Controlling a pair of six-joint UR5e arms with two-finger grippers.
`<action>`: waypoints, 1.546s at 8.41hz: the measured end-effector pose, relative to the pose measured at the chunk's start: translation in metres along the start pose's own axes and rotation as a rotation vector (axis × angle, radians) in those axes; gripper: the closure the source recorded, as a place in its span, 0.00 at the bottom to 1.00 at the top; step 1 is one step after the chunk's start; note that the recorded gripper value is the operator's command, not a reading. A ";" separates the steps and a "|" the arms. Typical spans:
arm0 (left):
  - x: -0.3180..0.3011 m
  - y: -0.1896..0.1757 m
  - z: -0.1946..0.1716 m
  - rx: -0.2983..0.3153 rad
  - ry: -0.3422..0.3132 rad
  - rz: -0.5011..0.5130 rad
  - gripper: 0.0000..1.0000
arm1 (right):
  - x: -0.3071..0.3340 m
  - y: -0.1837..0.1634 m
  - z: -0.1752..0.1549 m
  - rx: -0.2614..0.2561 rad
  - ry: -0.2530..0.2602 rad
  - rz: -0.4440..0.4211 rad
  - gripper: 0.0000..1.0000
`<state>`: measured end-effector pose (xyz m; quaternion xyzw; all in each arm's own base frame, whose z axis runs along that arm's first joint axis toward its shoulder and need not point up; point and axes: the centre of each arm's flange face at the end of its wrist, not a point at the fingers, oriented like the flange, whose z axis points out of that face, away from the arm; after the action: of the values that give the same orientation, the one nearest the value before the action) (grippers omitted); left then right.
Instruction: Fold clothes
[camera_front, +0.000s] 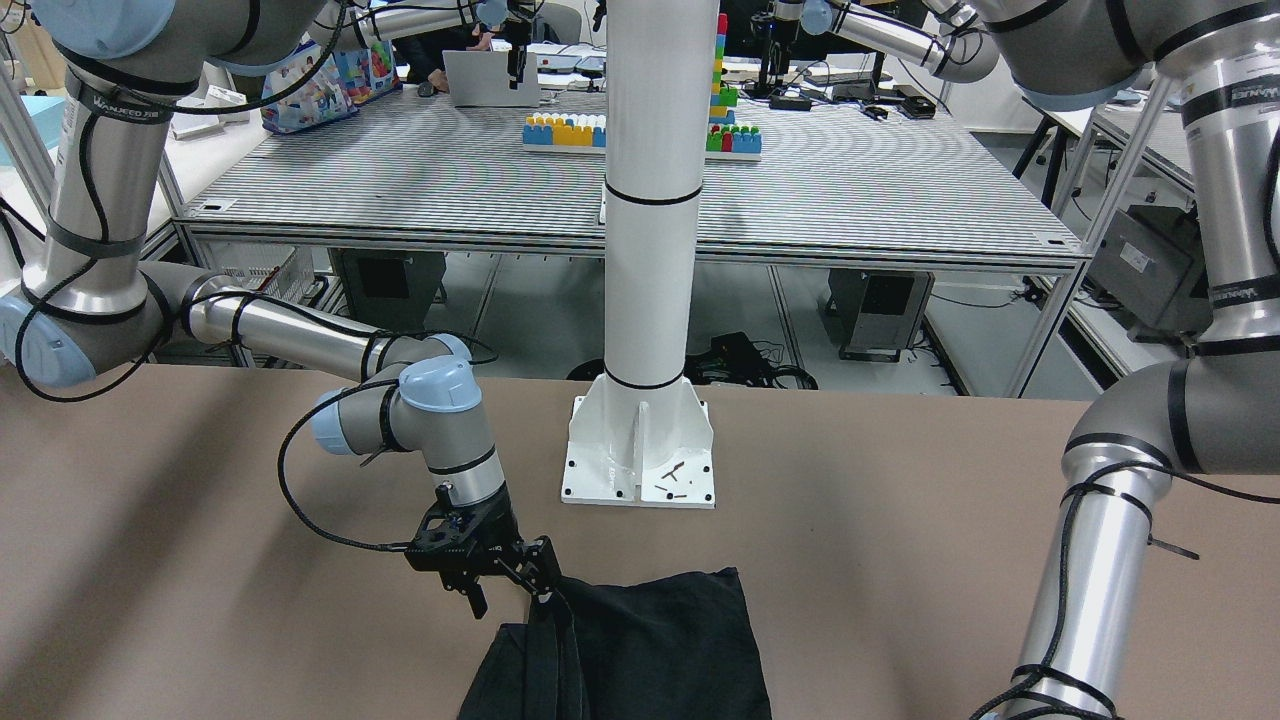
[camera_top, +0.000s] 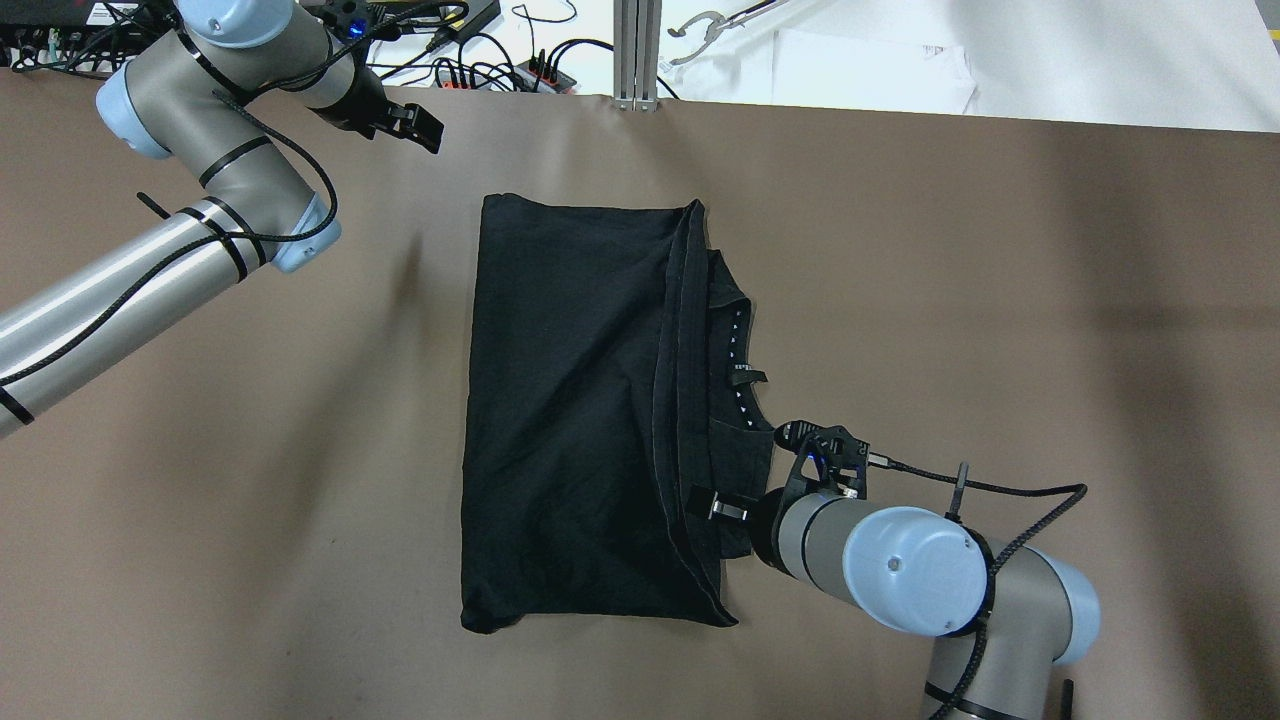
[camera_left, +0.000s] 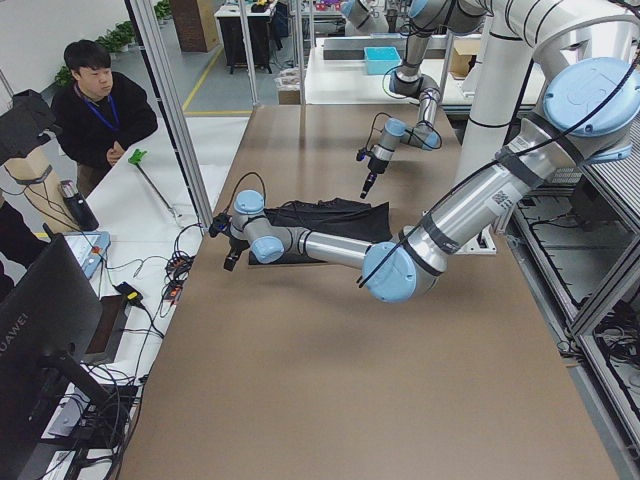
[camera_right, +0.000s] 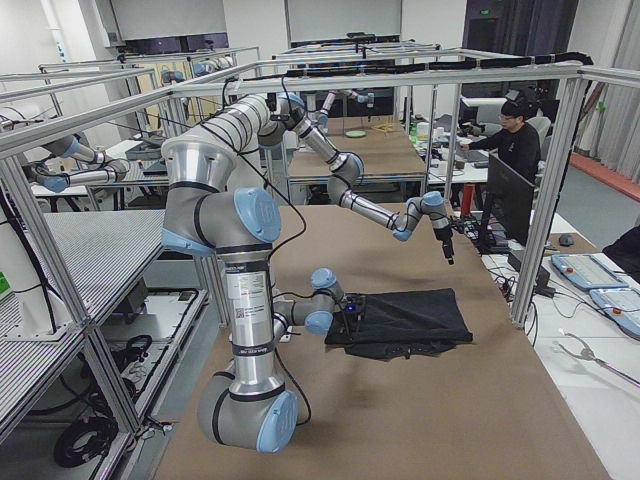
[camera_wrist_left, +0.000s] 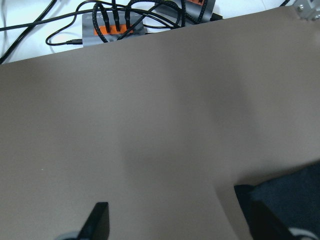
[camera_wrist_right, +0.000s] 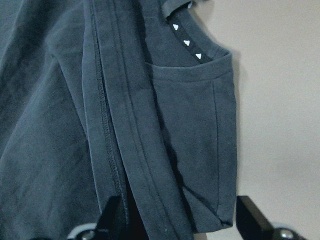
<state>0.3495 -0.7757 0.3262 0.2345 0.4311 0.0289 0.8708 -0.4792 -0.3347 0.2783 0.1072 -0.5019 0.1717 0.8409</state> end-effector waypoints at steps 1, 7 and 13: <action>-0.001 0.001 0.001 -0.001 -0.001 0.000 0.00 | -0.016 0.001 0.001 -0.010 0.034 -0.052 0.07; -0.006 0.007 0.005 -0.008 -0.005 -0.004 0.00 | -0.039 0.017 0.049 -0.054 0.190 -0.382 0.37; -0.003 0.008 0.007 -0.005 -0.011 -0.002 0.00 | -0.037 0.022 0.052 -0.059 0.196 -0.398 0.71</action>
<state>0.3547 -0.7718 0.3359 0.2322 0.4263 0.0280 0.8738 -0.5464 -0.3400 0.2705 0.1620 -0.3914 -0.0027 0.9059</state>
